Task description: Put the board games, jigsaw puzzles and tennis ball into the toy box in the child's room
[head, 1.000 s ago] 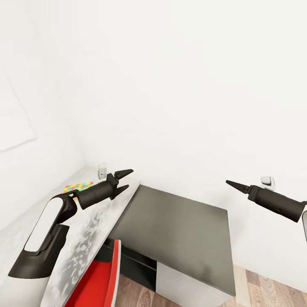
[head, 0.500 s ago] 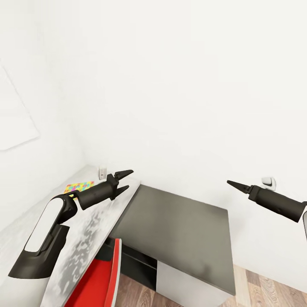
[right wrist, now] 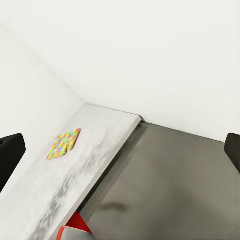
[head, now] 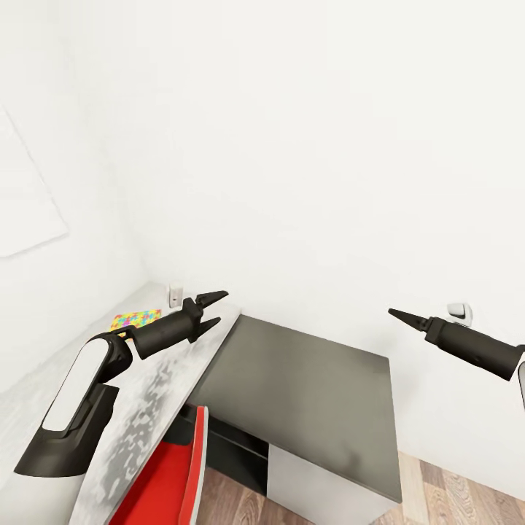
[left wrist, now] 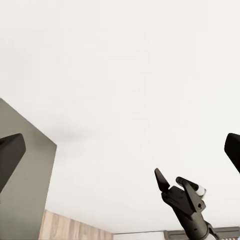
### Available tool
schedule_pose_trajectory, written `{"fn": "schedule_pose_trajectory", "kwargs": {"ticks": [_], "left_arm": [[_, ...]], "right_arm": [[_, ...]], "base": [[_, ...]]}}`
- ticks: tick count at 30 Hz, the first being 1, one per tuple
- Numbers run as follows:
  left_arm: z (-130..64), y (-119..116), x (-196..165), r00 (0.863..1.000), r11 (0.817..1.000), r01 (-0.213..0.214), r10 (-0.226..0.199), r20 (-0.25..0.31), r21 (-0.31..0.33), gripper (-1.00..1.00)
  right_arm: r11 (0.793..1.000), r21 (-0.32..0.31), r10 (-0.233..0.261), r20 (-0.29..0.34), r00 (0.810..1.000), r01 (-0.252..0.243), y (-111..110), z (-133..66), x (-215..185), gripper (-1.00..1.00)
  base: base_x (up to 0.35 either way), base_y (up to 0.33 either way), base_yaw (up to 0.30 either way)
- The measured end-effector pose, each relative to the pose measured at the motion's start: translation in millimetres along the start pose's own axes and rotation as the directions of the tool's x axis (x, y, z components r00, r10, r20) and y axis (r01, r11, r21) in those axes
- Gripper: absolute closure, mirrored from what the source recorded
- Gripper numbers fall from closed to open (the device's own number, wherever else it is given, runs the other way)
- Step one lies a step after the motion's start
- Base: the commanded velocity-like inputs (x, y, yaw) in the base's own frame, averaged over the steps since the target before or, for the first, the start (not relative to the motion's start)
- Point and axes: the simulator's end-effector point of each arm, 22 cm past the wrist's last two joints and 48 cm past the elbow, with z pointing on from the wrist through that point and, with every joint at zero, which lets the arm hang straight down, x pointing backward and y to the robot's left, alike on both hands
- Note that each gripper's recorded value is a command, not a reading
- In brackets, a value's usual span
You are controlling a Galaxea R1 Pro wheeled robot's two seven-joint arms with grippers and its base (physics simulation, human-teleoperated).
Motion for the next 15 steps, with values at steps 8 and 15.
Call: {"fn": "schedule_pose_trajectory", "kwargs": {"ticks": [8,15], "left_arm": [[-1.9,4,-1,1.000,1.000,0.000,0.000,0.002,-0.009,-1.00],[-11.0,33,-8,1.000,0.997,-0.008,0.010,0.017,-0.082,-1.00]], "right_arm": [[1.000,-0.002,0.002,0.000,1.000,-0.002,0,0.3,0,-1.00],[1.000,-0.005,0.001,0.003,1.000,-0.001,1,0.0,-1,-1.00]], "base": [[-0.002,0.000,0.000],[-0.069,0.000,0.000]]}}
